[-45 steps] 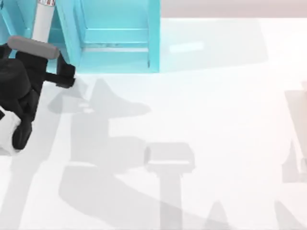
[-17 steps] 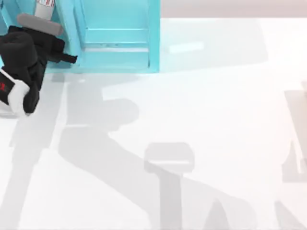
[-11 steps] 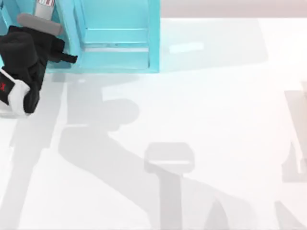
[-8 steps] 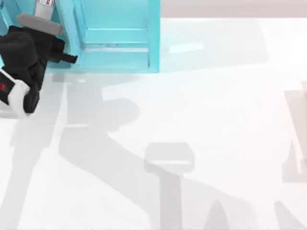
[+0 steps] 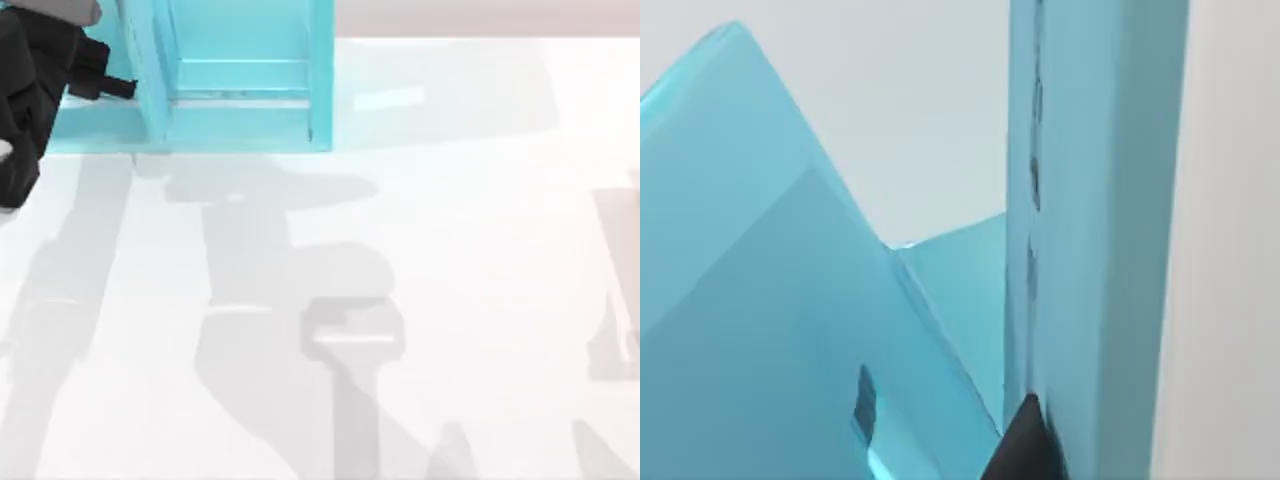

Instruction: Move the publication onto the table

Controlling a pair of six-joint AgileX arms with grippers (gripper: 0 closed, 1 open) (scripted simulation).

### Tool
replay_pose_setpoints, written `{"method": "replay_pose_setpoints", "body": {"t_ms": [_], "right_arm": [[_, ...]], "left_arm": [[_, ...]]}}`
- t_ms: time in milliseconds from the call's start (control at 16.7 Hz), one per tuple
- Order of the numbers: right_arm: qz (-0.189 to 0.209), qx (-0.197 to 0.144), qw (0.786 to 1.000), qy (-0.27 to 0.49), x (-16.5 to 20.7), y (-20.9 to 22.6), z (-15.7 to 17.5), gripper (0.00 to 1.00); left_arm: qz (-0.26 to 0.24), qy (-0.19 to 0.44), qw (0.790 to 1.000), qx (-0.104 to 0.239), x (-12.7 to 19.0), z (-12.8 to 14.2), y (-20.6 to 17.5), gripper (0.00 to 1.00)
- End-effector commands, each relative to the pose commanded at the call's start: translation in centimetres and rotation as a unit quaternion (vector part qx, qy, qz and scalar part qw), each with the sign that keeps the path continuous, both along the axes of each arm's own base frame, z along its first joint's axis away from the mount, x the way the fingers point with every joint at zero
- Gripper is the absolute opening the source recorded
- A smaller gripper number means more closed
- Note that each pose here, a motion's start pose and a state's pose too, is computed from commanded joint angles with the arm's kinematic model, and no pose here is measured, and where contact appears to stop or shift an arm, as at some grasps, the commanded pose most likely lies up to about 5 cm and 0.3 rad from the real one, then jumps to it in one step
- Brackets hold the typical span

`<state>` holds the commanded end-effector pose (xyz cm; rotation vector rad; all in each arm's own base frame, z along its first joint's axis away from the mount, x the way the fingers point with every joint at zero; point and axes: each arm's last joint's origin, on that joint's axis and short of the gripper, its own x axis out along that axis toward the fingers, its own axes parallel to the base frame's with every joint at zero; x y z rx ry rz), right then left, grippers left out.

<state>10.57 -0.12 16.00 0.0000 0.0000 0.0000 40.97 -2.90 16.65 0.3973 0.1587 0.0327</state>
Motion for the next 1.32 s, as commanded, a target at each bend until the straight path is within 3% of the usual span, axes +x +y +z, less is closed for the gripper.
{"method": "replay_pose_setpoints", "body": {"t_ms": [240,420,660,1080,1320], "right_arm": [[0.000,0.000,1.000,0.000,0.0,0.0,0.0,1.00],[0.000,0.000,1.000,0.000,0.0,0.0,0.0,1.00],[0.000,0.000,1.000,0.000,0.0,0.0,0.0,1.00],[0.000,0.000,1.000,0.000,0.0,0.0,0.0,1.00],[0.000,0.000,1.000,0.000,0.0,0.0,0.0,1.00]], "left_arm": [[0.000,-0.027,1.000,-0.003,-6.6,7.8,0.1,0.00],[-0.003,-0.027,1.000,-0.002,-11.4,10.3,0.3,0.00],[-0.006,-0.012,1.000,0.001,-15.1,10.8,0.4,0.00],[-0.004,-0.006,1.000,0.002,-15.4,10.6,0.5,0.00],[-0.011,-0.005,0.999,-0.040,-15.2,10.9,-0.6,0.00]]}}
